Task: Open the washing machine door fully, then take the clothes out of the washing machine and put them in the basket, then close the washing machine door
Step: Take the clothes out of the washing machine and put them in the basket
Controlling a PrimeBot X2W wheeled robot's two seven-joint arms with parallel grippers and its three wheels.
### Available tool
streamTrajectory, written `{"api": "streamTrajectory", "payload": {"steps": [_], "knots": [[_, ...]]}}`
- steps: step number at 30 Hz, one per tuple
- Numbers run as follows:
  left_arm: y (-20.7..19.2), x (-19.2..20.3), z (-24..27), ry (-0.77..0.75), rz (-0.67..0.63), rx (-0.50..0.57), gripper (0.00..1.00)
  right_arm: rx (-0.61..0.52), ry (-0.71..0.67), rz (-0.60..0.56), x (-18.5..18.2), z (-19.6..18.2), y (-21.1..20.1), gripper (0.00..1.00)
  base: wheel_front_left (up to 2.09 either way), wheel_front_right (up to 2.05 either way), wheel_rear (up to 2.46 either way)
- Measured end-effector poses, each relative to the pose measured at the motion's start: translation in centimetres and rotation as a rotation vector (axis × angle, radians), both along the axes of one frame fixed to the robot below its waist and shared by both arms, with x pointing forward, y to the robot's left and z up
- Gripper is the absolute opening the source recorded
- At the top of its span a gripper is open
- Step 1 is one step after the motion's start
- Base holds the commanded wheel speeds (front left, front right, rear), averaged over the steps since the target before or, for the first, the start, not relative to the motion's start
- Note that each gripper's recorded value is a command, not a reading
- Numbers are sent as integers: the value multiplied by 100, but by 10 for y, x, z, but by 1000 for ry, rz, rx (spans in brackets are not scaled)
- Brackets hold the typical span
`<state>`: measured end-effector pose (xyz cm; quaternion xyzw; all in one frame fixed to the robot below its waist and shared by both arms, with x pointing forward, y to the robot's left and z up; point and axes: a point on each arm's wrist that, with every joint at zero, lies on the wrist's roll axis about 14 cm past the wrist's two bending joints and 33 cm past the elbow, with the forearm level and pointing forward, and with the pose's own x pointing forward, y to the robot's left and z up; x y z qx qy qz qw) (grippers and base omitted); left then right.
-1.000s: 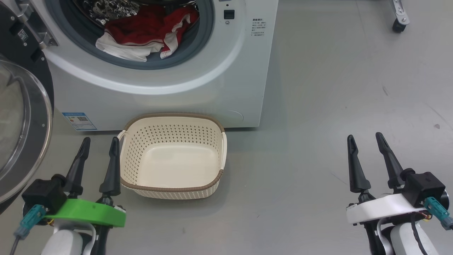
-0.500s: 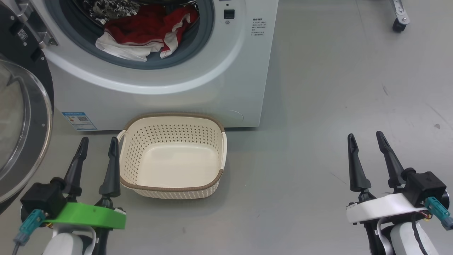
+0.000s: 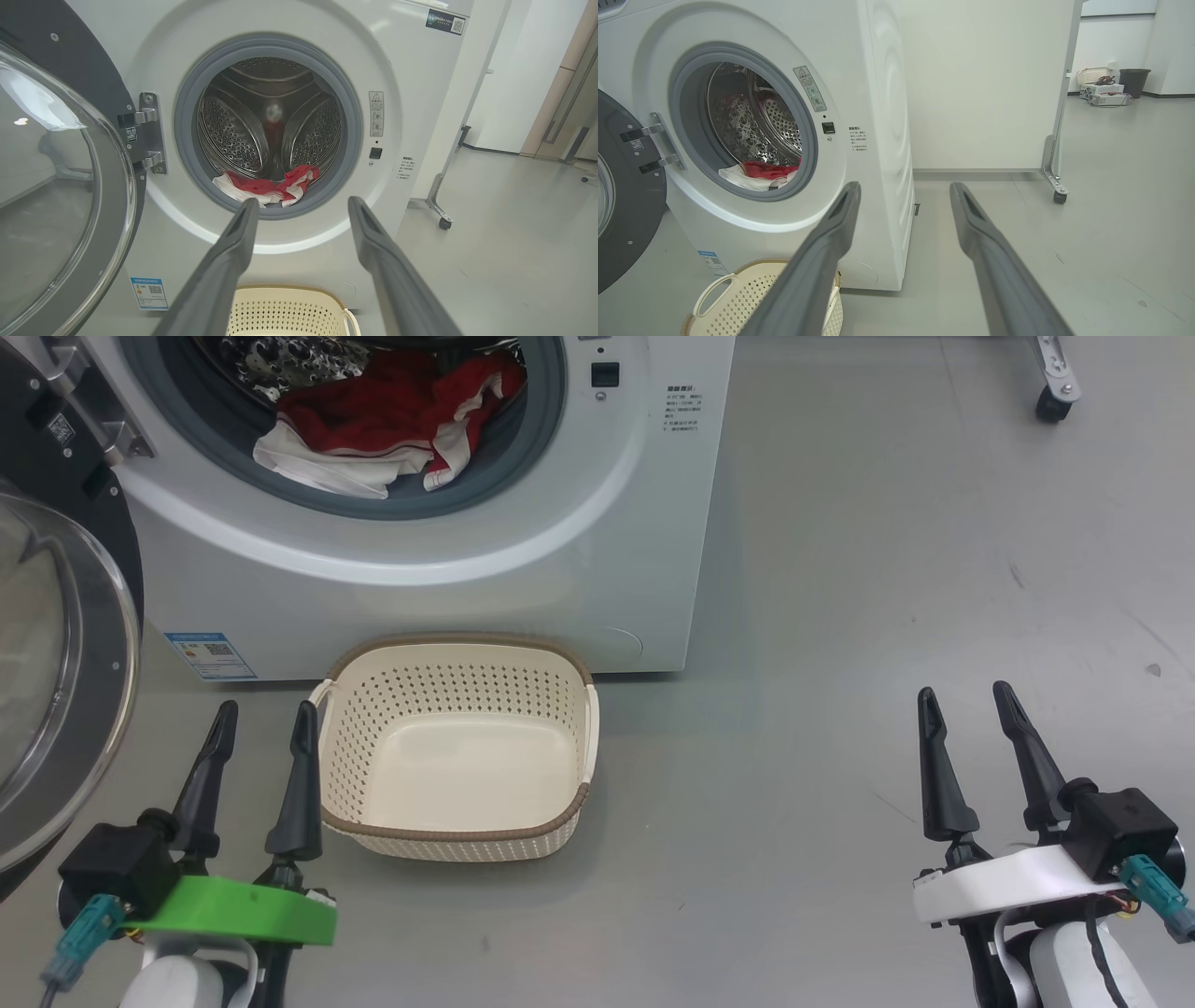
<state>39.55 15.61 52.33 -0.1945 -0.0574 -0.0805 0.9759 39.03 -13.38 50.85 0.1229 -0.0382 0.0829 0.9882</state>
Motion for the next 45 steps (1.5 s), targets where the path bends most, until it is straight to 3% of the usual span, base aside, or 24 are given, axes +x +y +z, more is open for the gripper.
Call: {"api": "streamTrajectory", "payload": {"steps": [25, 45], "knots": [[-2, -3, -1, 2, -4, 0, 100, -4, 1, 4, 1, -1, 1, 100, 7, -7, 0], [15, -3, -4, 12, 48, -16, 100, -9, 11, 11, 4, -5, 4, 100, 76, -76, 0]]}}
